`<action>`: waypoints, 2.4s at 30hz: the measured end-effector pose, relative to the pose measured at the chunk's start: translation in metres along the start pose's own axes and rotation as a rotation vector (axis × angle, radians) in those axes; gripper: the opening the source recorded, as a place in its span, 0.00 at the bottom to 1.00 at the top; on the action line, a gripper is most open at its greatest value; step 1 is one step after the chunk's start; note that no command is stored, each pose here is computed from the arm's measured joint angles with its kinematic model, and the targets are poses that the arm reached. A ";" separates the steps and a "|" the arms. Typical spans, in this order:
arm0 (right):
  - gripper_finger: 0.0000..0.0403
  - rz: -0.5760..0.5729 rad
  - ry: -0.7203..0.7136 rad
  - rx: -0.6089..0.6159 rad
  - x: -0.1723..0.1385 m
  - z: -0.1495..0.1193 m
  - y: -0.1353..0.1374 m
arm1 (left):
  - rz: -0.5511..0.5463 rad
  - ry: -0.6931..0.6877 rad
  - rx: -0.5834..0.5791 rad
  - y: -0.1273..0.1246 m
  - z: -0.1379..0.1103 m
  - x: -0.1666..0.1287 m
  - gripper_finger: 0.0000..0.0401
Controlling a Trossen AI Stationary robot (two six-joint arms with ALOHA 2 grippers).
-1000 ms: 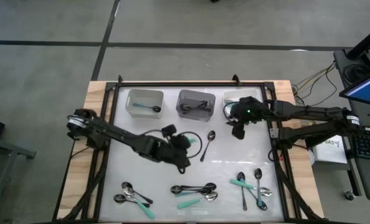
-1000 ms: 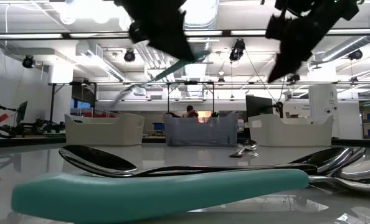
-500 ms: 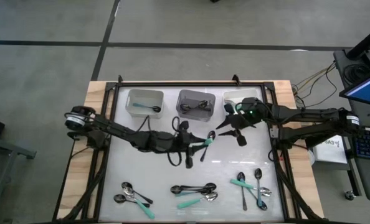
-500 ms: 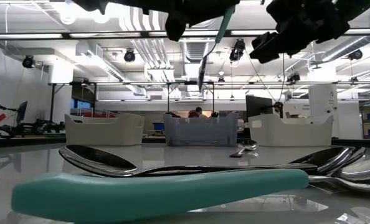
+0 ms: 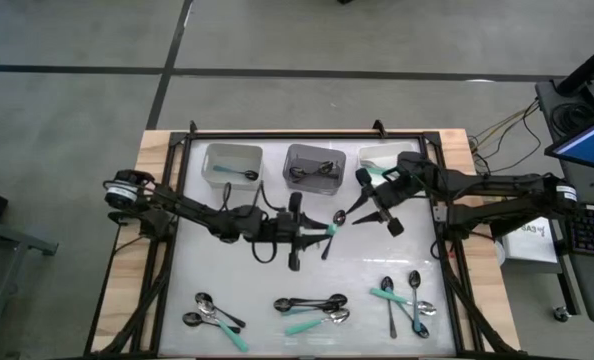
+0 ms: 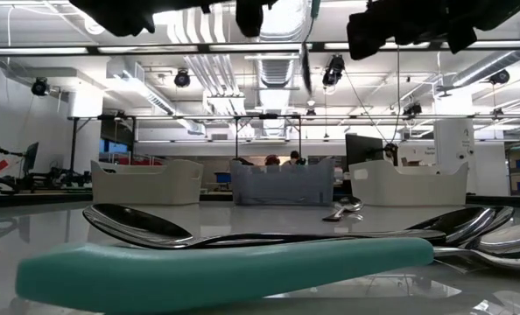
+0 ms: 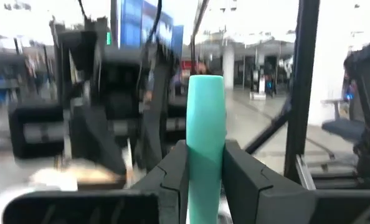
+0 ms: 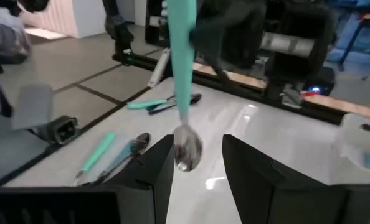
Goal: Sort silverware by color (type)
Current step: Put the green spoon into the white bin
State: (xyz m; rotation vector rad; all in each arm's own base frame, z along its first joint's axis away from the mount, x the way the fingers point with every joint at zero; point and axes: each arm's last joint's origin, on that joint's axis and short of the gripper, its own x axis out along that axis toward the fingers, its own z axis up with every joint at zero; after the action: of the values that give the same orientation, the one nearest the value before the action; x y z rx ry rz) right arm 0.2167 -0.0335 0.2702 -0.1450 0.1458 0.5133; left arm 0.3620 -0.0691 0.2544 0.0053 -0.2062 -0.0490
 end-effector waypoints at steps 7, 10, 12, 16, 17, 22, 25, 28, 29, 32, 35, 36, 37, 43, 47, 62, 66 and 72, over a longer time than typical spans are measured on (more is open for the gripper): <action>0.32 0.098 -0.047 0.041 0.008 0.001 0.000 | -0.041 -0.078 0.001 0.003 0.005 0.001 0.14; 0.32 0.112 -0.067 0.026 0.013 0.001 0.000 | -0.036 -0.130 -0.005 0.004 0.004 0.002 0.14; 0.32 0.120 -0.081 0.027 0.017 0.001 -0.001 | -0.030 -0.154 -0.011 0.007 0.001 0.004 0.14; 0.32 0.124 -0.108 0.043 0.025 -0.001 -0.005 | -0.025 -0.128 -0.047 0.009 -0.012 0.006 0.14; 0.32 0.122 -0.113 0.045 0.026 -0.001 -0.006 | -0.025 -0.128 -0.054 0.009 -0.014 0.007 0.14; 0.32 0.124 -0.113 0.084 0.034 -0.004 -0.012 | -0.050 -0.206 -0.062 0.009 -0.013 0.007 0.14; 0.32 0.127 -0.112 0.090 0.038 -0.002 -0.016 | -0.058 -0.205 -0.061 0.009 -0.014 0.007 0.14; 0.32 0.137 -0.109 0.106 0.044 0.000 -0.019 | -0.057 -0.204 -0.060 0.009 -0.014 0.007 0.14; 0.32 0.139 -0.107 0.116 0.045 0.000 -0.021 | -0.056 -0.204 -0.060 0.010 -0.014 0.007 0.14; 0.32 0.141 -0.099 0.125 0.050 -0.001 -0.024 | -0.053 -0.201 -0.058 0.011 -0.014 0.007 0.14; 0.32 0.155 -0.091 0.147 0.055 -0.002 -0.025 | -0.049 -0.199 -0.047 0.012 -0.015 0.007 0.14; 0.32 0.166 -0.090 0.156 0.057 -0.002 -0.025 | -0.049 -0.196 -0.036 0.012 -0.015 0.007 0.14; 0.32 0.179 -0.090 0.156 0.059 -0.002 -0.025 | -0.046 -0.192 -0.025 0.012 -0.015 0.007 0.14; 0.32 0.214 -0.087 0.159 0.065 -0.001 -0.022 | -0.030 -0.178 -0.003 0.014 -0.017 0.008 0.14; 0.32 0.216 -0.090 0.159 0.065 0.000 -0.021 | -0.030 -0.176 -0.002 0.014 -0.017 0.008 0.14; 0.08 0.223 -0.086 0.211 0.066 0.001 -0.019 | -0.025 -0.176 -0.009 0.018 -0.017 0.008 0.13; 0.08 0.219 -0.083 0.242 0.066 0.001 -0.019 | -0.026 -0.176 -0.032 0.018 -0.017 0.008 0.14; 0.06 0.193 -0.076 0.314 0.066 0.003 -0.021 | 0.002 -0.150 -0.097 0.020 -0.019 0.009 0.42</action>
State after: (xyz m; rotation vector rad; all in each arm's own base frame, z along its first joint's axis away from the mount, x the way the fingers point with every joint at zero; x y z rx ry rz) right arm 0.2847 -0.0194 0.2641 0.1973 0.1650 0.6807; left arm 0.3754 -0.0491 0.2375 -0.0955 -0.3539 -0.0571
